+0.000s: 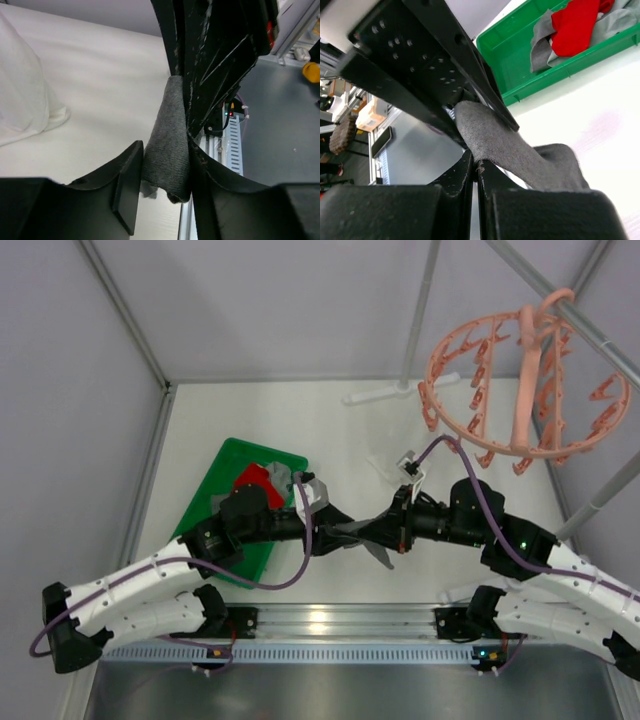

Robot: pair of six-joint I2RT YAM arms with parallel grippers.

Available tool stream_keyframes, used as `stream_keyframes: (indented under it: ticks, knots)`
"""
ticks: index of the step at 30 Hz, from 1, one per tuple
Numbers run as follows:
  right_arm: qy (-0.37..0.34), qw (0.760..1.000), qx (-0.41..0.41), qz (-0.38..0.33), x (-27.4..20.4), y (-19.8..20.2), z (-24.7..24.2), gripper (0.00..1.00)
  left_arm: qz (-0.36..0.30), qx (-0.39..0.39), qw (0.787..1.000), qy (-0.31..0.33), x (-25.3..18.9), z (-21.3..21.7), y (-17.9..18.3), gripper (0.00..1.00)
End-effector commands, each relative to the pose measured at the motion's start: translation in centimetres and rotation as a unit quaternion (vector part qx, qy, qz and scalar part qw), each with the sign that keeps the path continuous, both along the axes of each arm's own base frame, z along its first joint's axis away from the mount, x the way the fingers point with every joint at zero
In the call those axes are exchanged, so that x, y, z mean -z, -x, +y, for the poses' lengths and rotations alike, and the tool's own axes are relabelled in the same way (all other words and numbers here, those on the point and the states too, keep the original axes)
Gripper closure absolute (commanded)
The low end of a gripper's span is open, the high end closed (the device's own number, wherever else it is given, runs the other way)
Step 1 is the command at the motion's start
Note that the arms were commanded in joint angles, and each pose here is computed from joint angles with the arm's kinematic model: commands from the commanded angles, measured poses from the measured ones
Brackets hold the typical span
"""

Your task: Remove the socks clipped to the hanger

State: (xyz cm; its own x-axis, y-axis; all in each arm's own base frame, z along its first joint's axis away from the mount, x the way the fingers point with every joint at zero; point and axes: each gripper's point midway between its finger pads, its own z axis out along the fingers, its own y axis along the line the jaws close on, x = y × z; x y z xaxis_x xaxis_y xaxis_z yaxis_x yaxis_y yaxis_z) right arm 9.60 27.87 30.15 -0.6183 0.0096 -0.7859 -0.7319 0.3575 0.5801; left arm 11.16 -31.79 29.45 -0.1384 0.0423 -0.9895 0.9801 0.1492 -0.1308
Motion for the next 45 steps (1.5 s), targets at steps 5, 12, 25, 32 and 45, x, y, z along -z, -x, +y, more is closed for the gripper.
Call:
stream_keyframes:
  ticks: [5,12,25,32,45]
  knots:
    - [-0.038,0.999,0.006,-0.036,-2.8,0.1,-0.2,0.83,0.002,-0.048,0.999,-0.024,-0.2,0.4,-1.7,1.0]
    - [0.016,0.99,0.131,-0.04,-1.0,-2.7,-4.3,0.0,0.025,-0.504,0.86,-0.08,0.6,11.5,-13.1,1.0]
    - [0.042,0.989,0.138,-0.012,2.6,-2.5,-4.8,0.01,0.146,-0.723,0.667,-0.102,6.0,27.1,-19.2,1.0]
    - [0.064,0.986,0.151,-0.002,4.8,-2.8,-5.0,0.01,0.261,-0.717,0.639,-0.093,12.5,27.4,-19.0,1.0]
    - [0.156,0.934,0.318,0.05,12.2,-6.2,-9.2,0.01,0.408,-0.627,0.659,0.08,11.5,21.7,-17.1,0.02]
